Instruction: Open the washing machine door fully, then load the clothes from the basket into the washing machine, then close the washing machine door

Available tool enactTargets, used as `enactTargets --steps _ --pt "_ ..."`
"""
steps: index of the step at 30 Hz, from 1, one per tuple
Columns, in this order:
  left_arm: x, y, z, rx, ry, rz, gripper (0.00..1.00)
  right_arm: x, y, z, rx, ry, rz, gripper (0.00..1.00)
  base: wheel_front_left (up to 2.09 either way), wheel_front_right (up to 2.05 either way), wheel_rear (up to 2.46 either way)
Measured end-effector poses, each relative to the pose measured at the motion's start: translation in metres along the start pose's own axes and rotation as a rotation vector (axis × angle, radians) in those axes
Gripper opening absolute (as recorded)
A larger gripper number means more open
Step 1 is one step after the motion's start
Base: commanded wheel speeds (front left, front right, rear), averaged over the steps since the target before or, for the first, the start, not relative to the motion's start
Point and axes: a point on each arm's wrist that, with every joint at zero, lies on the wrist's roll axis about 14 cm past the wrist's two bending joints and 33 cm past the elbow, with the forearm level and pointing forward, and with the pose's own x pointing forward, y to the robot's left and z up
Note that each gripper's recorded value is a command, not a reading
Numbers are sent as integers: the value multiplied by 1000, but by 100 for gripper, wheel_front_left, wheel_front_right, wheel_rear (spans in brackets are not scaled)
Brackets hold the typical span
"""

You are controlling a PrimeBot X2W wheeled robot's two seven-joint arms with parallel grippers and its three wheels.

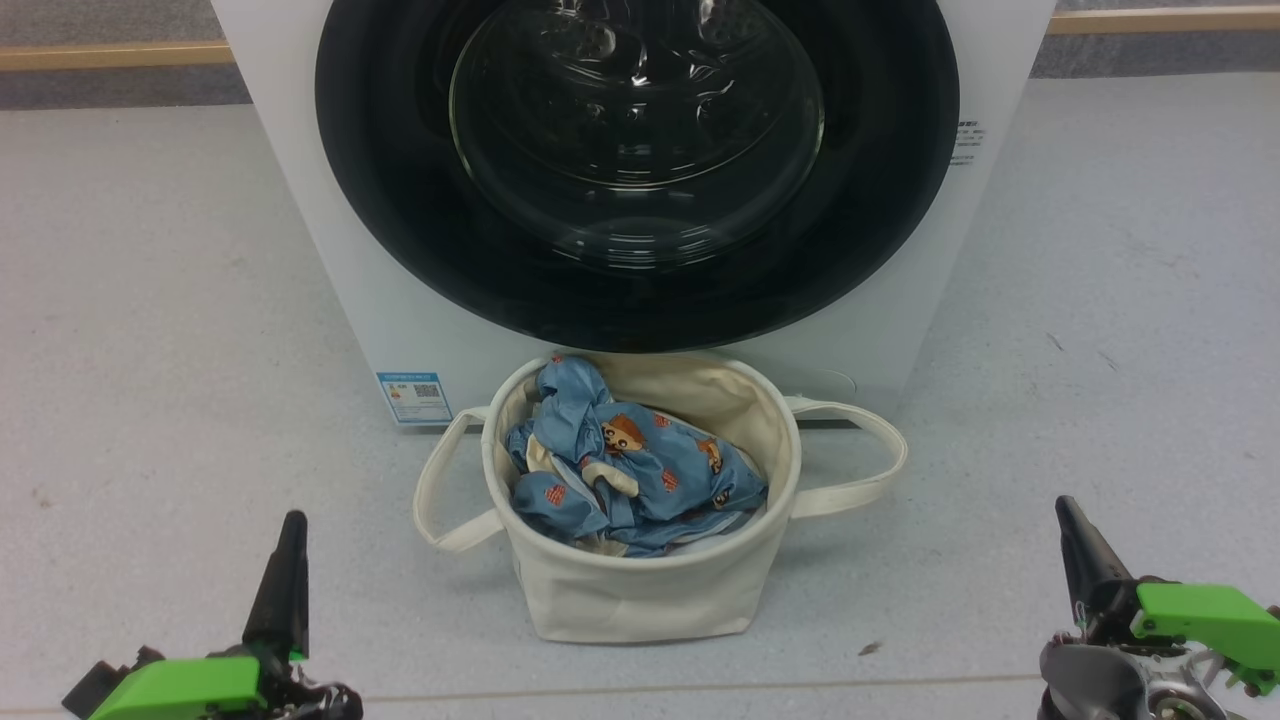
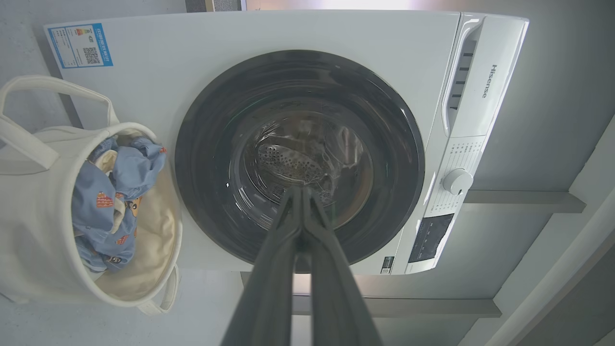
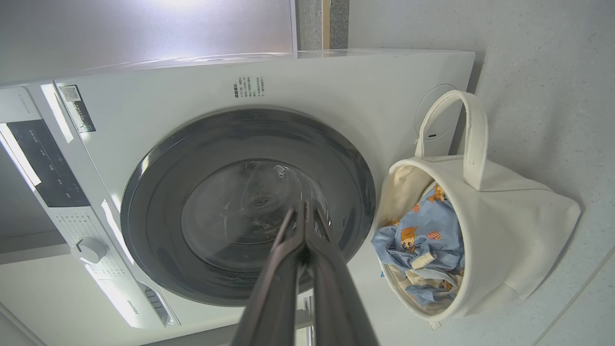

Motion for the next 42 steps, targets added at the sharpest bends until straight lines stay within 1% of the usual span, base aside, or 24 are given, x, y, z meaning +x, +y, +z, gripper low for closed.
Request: enactTargets --steps 42 --pt "0 0 -1 -3 0 0 0 0 0 0 1 -2 0 0 0 0 0"
